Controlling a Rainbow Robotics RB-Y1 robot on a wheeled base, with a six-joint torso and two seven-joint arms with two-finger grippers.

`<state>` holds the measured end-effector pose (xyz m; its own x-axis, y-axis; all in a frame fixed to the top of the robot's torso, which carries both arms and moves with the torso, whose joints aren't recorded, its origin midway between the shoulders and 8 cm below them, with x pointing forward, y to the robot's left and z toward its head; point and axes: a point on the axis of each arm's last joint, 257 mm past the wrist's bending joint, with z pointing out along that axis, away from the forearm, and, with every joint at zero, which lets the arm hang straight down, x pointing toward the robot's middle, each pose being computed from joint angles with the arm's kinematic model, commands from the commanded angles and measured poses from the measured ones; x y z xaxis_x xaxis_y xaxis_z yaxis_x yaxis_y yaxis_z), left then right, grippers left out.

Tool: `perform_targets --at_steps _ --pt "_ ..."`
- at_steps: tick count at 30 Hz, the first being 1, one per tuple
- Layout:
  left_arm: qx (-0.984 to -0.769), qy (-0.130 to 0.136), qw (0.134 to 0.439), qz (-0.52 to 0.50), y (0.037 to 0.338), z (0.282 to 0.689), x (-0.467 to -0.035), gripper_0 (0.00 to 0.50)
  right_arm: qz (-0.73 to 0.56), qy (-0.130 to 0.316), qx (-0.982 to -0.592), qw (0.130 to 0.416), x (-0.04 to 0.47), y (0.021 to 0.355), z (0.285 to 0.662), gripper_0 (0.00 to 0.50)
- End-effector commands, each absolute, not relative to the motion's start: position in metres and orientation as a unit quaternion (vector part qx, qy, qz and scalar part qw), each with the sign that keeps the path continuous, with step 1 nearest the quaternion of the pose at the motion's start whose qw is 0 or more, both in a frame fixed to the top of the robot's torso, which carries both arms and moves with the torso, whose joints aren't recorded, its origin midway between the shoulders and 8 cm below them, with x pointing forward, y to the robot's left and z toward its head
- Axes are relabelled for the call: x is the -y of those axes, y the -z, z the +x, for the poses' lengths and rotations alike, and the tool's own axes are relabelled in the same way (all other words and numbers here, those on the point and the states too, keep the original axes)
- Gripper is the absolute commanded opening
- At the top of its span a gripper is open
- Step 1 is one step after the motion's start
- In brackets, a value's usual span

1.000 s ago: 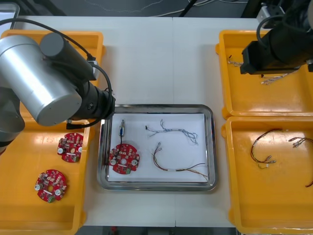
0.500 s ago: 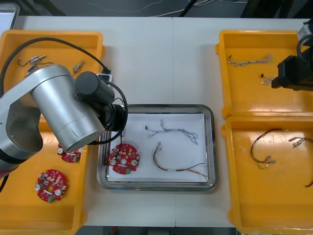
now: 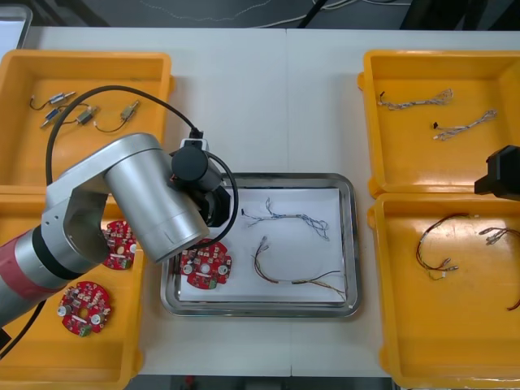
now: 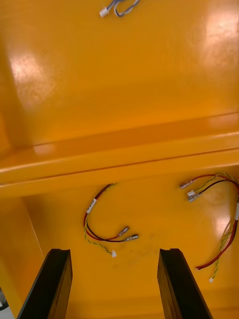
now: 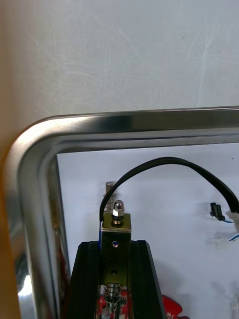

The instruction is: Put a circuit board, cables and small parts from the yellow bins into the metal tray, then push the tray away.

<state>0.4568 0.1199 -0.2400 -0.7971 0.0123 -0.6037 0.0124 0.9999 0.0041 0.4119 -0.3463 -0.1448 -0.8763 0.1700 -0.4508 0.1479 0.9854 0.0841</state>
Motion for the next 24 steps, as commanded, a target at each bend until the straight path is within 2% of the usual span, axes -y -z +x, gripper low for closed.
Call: perform_targets --at_steps 1,15,21,24 --pt "-0.941 0.032 0.335 -0.016 0.229 0.464 -0.090 0.000 0.074 -0.004 -0.966 0.247 0.361 0.136 0.402 0.500" --pt "-0.946 0.053 0.319 -0.010 0.237 0.450 -0.067 0.000 0.069 0.003 -0.966 0.248 0.361 0.139 0.395 0.500" --pt "-0.954 0.062 0.295 -0.007 0.242 0.440 -0.060 0.000 0.081 0.015 -0.965 0.250 0.369 0.144 0.395 0.500" --pt "-0.956 0.057 0.288 -0.003 0.246 0.436 -0.061 0.000 0.084 0.011 -0.966 0.242 0.368 0.154 0.391 0.500"
